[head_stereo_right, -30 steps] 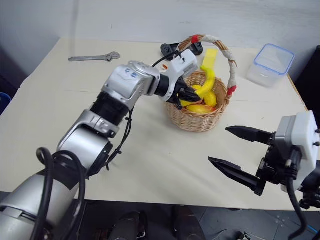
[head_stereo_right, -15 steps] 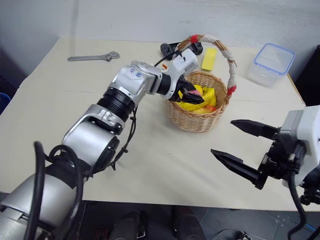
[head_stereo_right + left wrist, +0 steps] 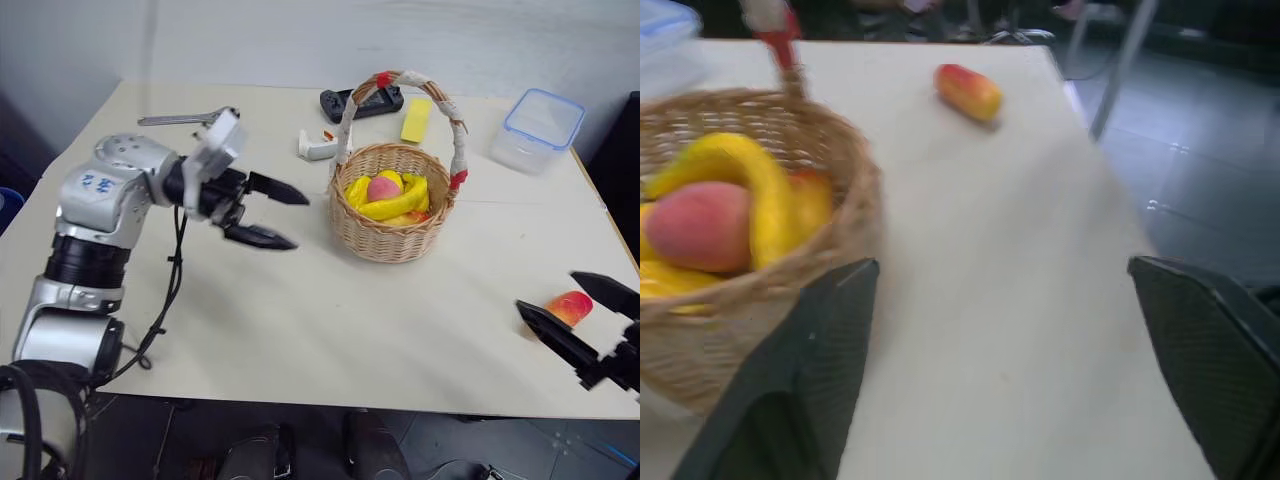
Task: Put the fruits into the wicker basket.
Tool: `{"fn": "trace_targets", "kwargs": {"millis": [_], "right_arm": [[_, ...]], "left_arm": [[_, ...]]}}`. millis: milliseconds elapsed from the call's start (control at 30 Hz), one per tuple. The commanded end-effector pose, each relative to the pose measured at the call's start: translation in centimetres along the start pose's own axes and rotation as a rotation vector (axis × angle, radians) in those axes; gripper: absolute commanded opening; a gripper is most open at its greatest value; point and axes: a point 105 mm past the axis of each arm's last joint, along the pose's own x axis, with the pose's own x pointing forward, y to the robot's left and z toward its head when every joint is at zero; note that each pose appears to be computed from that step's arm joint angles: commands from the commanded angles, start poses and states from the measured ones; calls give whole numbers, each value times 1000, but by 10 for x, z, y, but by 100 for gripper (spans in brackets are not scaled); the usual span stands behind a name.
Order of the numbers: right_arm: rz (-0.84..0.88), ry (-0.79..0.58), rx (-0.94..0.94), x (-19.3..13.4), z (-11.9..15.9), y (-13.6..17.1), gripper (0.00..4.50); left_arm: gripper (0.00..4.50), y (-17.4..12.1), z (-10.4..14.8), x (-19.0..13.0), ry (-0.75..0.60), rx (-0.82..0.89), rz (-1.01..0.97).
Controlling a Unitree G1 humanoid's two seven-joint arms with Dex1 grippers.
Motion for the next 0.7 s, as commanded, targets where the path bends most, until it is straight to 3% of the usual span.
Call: {"fn": "trace_targets", "kwargs": {"millis": [33,333,700], "right_arm": [[-153,43,56,-12,-18,-23,450],[-398,45,344,20,-65,-55,450],[-374,-5,615,74,-72,-71,450]], "left_arm": [[447,-28,28,-2,-73,112,-155],[447,-30,33,17,-136,159,-120],[447,-30,35,17,-145,168,-67]]}}
